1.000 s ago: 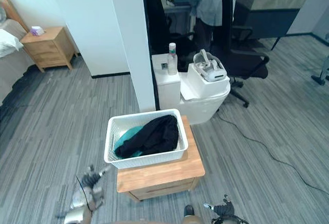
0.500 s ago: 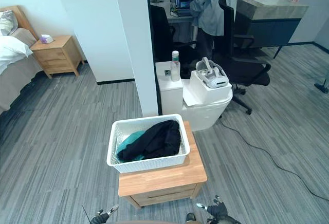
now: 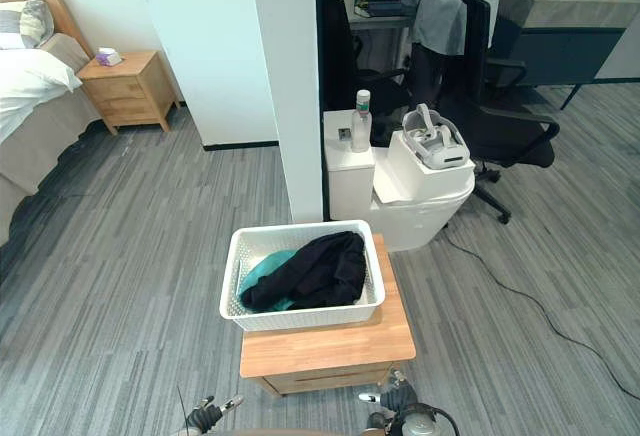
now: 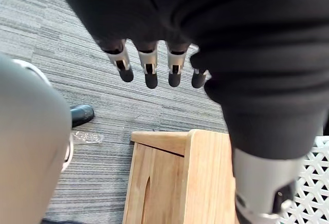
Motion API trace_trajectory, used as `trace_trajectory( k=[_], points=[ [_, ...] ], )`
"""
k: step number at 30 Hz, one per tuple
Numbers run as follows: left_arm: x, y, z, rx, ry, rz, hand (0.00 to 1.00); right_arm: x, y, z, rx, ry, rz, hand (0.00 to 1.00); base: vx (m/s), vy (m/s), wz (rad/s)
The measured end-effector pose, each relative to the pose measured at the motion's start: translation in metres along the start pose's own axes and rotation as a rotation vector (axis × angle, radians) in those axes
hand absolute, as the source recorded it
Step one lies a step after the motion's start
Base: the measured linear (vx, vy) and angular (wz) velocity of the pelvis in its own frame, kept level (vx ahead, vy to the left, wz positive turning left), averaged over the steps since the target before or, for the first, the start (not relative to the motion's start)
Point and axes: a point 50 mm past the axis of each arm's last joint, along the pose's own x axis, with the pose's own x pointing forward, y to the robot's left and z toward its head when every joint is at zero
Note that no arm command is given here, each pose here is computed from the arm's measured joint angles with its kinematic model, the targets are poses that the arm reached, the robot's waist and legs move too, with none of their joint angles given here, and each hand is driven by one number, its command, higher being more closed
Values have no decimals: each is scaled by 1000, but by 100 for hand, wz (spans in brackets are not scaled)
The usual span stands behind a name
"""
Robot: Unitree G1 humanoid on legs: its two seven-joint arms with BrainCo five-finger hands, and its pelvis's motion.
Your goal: Tidy the bed and pick cloth on bed and put in laundry
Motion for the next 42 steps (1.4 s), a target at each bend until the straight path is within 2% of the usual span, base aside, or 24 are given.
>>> trace_trajectory(
  k=[7, 9, 11, 15, 20, 25, 28, 30, 33, 38, 42],
  points=[
    [2, -5, 29, -66, -123, 13, 0, -8, -17, -19, 286, 30, -90, 0, 34, -20, 116],
    [1, -4, 24, -149, -110, 16, 0, -9, -21, -23, 377, 41, -117, 0, 59, -111, 118],
    [1, -7, 23, -211, -103, 7, 0, -8, -29, -20, 379, 31, -135, 0, 21, -90, 104],
    [-3, -13, 7, -213, -63, -23, 0, -5, -38, -11, 405, 11, -164, 0, -44, -31, 91],
    [-2, -8, 13, -116, -88, -49, 0, -6, -29, -17, 467, 32, -164, 0, -81, 41, 129],
    [-1, -12, 14, -23, -77, -102, 0, -15, -40, -38, 473, 76, -213, 0, -44, 148, 147],
    [0, -21, 35, 131, -137, -161, 0, -19, -29, -48, 554, 112, -217, 0, -65, 115, 223],
    [-8, -55, 39, 286, -186, -328, 0, -17, -39, -45, 561, 100, -241, 0, -32, 117, 135],
    [-19, -80, 53, 332, -268, -461, 0, -17, -39, -44, 571, 95, -227, 0, -59, 132, 77],
    [-16, -77, 64, 394, -297, -438, 0, -20, -35, -51, 594, 111, -232, 0, 24, -3, 81],
    [-12, -77, 83, 418, -338, -399, 0, -25, -21, -63, 686, 143, -226, 0, -8, -144, 134]
  ],
)
